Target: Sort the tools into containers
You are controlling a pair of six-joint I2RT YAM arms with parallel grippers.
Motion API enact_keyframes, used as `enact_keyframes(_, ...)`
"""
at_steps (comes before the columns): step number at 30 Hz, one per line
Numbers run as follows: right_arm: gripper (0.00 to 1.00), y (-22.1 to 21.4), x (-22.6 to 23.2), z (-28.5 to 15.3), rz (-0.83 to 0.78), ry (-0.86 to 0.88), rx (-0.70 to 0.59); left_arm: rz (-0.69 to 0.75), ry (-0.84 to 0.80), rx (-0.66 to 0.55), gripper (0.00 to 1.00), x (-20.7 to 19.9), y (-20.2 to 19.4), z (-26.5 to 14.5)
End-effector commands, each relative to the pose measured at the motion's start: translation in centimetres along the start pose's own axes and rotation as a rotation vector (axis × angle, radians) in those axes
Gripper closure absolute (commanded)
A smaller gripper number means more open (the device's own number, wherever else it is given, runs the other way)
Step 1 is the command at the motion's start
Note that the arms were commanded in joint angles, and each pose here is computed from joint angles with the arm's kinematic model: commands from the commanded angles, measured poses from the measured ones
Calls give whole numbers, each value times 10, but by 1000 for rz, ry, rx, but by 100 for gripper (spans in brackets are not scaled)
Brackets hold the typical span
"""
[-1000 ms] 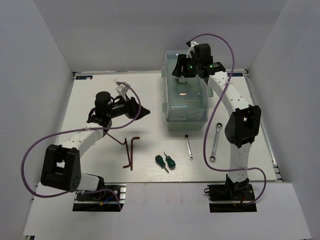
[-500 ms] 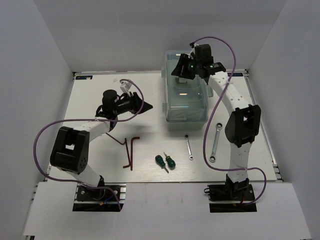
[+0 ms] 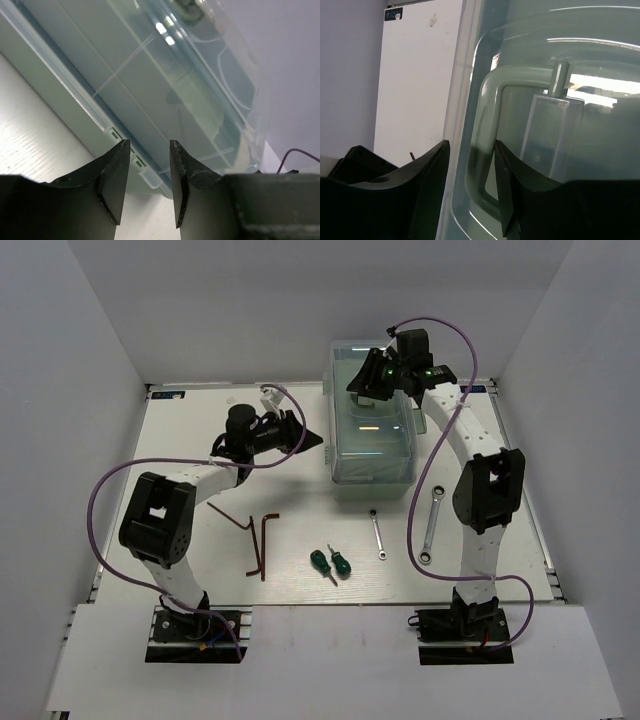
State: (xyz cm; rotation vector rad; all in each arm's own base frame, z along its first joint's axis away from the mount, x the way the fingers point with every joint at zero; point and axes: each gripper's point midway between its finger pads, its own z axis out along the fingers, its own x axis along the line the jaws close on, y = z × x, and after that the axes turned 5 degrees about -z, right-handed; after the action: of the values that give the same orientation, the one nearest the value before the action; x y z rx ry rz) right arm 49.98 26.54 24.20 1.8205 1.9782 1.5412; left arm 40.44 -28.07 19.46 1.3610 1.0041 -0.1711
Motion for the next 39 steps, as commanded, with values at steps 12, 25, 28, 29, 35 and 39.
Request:
enact_keyframes(12, 54, 17, 41, -42, 29, 138, -23, 252, -53, -142, 30, -61, 77, -1)
enact_keyframes(25, 56, 10, 36, -38, 45, 142, -1, 225, -132, -62, 28, -66, 79, 67)
enact_keyframes(28, 56, 11, 36, -38, 51, 147, -2, 211, -115, -53, 28, -58, 78, 73)
enact_keyframes(29, 56, 10, 35, -36, 55, 147, 3, 210, -107, -42, 28, -56, 73, 79)
enact_keyframes(35, 56, 12, 34, -37, 75, 157, 5, 195, -87, -30, 28, -49, 70, 90)
enact_keyframes(39, 57, 10, 36, -38, 81, 167, 11, 199, -73, -30, 28, -48, 73, 98)
